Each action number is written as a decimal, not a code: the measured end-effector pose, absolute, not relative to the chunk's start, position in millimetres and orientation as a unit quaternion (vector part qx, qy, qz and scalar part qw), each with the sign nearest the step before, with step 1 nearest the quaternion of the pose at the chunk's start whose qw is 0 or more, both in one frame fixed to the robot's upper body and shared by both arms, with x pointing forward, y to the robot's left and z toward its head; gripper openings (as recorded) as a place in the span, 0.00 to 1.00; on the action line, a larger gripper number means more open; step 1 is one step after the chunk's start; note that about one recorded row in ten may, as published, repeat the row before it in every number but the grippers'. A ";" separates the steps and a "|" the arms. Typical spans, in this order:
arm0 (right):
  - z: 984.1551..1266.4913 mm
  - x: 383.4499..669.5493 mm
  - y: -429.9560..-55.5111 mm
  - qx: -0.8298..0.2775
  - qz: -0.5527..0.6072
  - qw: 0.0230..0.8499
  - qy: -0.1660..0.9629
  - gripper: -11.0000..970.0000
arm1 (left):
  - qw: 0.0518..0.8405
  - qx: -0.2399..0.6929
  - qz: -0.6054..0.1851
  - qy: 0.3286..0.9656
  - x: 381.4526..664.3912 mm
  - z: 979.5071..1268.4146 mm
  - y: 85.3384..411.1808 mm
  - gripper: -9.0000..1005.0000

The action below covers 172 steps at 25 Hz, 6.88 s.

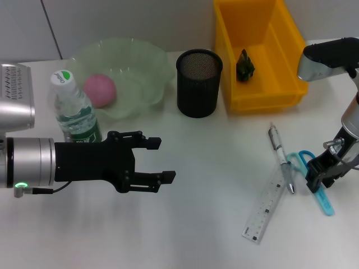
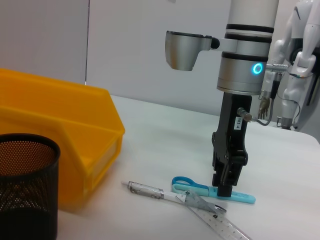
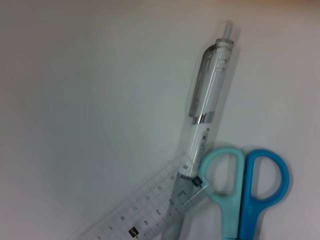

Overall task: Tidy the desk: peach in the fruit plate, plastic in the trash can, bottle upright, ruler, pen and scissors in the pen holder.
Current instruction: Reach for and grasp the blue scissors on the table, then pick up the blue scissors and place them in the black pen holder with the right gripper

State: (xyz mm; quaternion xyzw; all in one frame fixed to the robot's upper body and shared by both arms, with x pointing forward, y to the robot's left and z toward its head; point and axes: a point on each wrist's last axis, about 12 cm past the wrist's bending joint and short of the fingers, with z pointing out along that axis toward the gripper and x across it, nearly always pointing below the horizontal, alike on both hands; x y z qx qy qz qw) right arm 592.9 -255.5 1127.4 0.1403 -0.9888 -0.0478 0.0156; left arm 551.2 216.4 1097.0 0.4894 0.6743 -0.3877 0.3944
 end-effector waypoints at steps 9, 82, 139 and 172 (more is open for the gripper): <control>1127.1 592.6 -254.5 0.143 -0.046 0.017 -0.988 0.32 | 0.394 0.489 -0.388 0.674 551.2 1097.0 216.3 0.81; 1123.7 593.0 -250.7 0.153 -0.042 0.023 -0.987 0.32 | 0.396 0.493 -0.389 0.670 550.4 1098.6 215.8 0.81; 1133.5 598.6 -281.7 0.113 -0.037 -0.001 -0.993 0.22 | 0.401 0.498 -0.384 0.666 553.4 1103.5 216.8 0.81; 1233.3 560.3 -297.6 0.152 -0.124 -0.241 -0.951 0.22 | 0.406 0.501 -0.379 0.663 554.8 1106.0 217.9 0.81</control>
